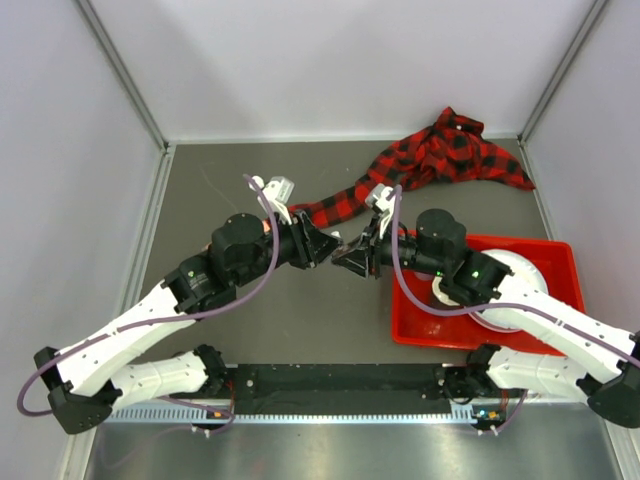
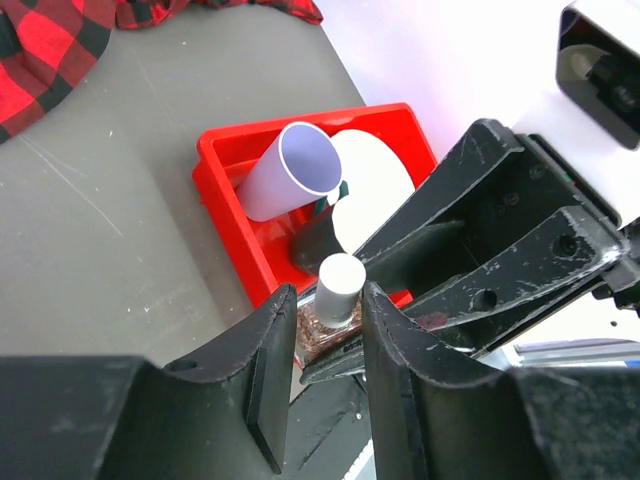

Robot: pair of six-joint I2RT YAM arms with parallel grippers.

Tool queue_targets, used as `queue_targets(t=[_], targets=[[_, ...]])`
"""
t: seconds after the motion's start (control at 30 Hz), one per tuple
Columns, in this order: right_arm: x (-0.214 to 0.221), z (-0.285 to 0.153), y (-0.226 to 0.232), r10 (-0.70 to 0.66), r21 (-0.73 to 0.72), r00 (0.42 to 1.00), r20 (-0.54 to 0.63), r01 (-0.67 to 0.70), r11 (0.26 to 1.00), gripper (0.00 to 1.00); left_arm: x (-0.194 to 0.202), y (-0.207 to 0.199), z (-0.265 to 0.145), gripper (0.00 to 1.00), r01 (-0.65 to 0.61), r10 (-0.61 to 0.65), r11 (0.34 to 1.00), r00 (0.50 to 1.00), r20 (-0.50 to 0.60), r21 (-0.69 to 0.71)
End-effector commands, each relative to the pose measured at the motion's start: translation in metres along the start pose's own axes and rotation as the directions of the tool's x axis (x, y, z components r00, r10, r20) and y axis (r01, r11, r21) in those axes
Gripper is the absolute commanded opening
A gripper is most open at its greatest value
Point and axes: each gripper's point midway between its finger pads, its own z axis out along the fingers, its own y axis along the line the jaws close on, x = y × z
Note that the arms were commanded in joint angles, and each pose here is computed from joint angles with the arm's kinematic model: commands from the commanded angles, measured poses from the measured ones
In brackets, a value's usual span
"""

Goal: Paint the nails

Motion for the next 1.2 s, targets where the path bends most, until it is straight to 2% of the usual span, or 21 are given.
queue_targets(t=[0.0,0.07,0.2,0.3,0.33,0.4,0.43,0.47,0.6,0.63,0.7,0.73,0.77,0.83,0.87,0.97,1.07,1.13,1.17], targets=[[-0.039,-0.007,0.017,-0.048,-0.031,0.994,0.099,0.051,0.998,0.0,-0.024,-0.024,-0.001,0.37,0.009,-0.015,0.997,0.997,0.073,0.077],[-0.04,-0.008,0.019,-0.045,-0.037,0.994,0.102,0.049,0.998,0.0,-0.023,-0.025,0.0,0.36,0.01,-0.016,0.996,0.997,0.069,0.084],[-0.042,-0.01,0.022,-0.044,-0.045,0.993,0.108,0.049,0.998,0.0,-0.021,-0.035,0.001,0.26,0.011,-0.018,0.991,0.999,0.05,0.136],[-0.048,-0.012,0.026,-0.045,-0.06,0.992,0.118,0.052,0.997,0.0,-0.018,-0.04,0.0,0.13,0.0,-0.007,0.986,0.999,0.039,0.169],[-0.049,-0.013,0.028,-0.045,-0.066,0.992,0.122,0.053,0.996,0.0,-0.02,-0.043,-0.003,0.0,-0.019,0.01,0.982,0.999,0.045,0.187],[-0.052,-0.016,0.039,-0.06,-0.123,0.989,0.132,0.077,0.989,0.0,-0.014,-0.053,-0.009,0.0,-0.049,0.042,0.965,0.999,0.034,0.256],[-0.052,-0.017,0.044,-0.07,-0.152,0.989,0.133,0.09,0.984,0.0,-0.023,-0.067,-0.019,0.0,-0.1,0.076,0.939,0.994,0.085,0.328],[-0.051,-0.021,0.055,-0.08,-0.21,0.988,0.13,0.107,0.972,0.0,-0.022,-0.075,-0.024,0.0,-0.127,0.1,0.918,0.991,0.089,0.375],[-0.053,-0.038,0.09,-0.104,-0.393,0.986,0.134,0.149,0.908,0.0,-0.01,-0.106,-0.049,0.0,-0.263,0.241,0.779,0.964,0.117,0.569],[-0.058,-0.043,0.101,-0.111,-0.441,0.981,0.16,0.171,0.881,0.0,-0.004,-0.12,-0.061,0.0,-0.284,0.275,0.703,0.954,0.12,0.652],[-0.056,-0.059,0.126,-0.102,-0.574,0.983,0.155,0.173,0.801,0.0,0.002,-0.134,-0.073,0.0,-0.288,0.3,0.612,0.946,0.12,0.737],[-0.066,-0.069,0.137,-0.112,-0.615,0.969,0.219,0.226,0.756,0.0,0.012,-0.143,-0.088,0.0,-0.273,0.332,0.525,0.938,0.102,0.806],[-0.059,-0.077,0.146,-0.116,-0.673,0.972,0.206,0.227,0.704,0.0,0.006,-0.155,-0.099,0.0,-0.3,0.333,0.449,0.93,0.154,0.842],[-0.061,-0.087,0.157,-0.099,-0.724,0.975,0.197,0.213,0.656,0.0,0.008,-0.165,-0.112,0.0,-0.273,0.333,0.368,0.931,0.148,0.889],[-0.064,-0.094,0.163,-0.109,-0.748,0.971,0.214,0.234,0.621,0.0,0.008,-0.171,-0.122,0.0,-0.285,0.345,0.304,0.922,0.174,0.909],[-0.068,-0.097,0.166,-0.097,-0.757,0.977,0.19,0.208,0.619,0.0,-0.001,-0.179,-0.125,0.0,-0.295,0.339,0.296,0.922,0.189,0.909],[-0.072,-0.095,0.162,-0.111,-0.716,0.975,0.19,0.215,0.664,0.0,-0.012,-0.174,-0.108,0.0,-0.323,0.342,0.408,0.921,0.185,0.854],[-0.068,-0.092,0.155,-0.123,-0.675,0.98,0.158,0.198,0.71,0.0,-0.019,-0.16,-0.093,0.01,-0.332,0.338,0.541,0.927,0.162,0.773],[-0.07,-0.089,0.149,-0.118,-0.637,0.981,0.157,0.192,0.746,0.0,-0.028,-0.157,-0.091,0.08,-0.351,0.332,0.582,0.926,0.179,0.733]])
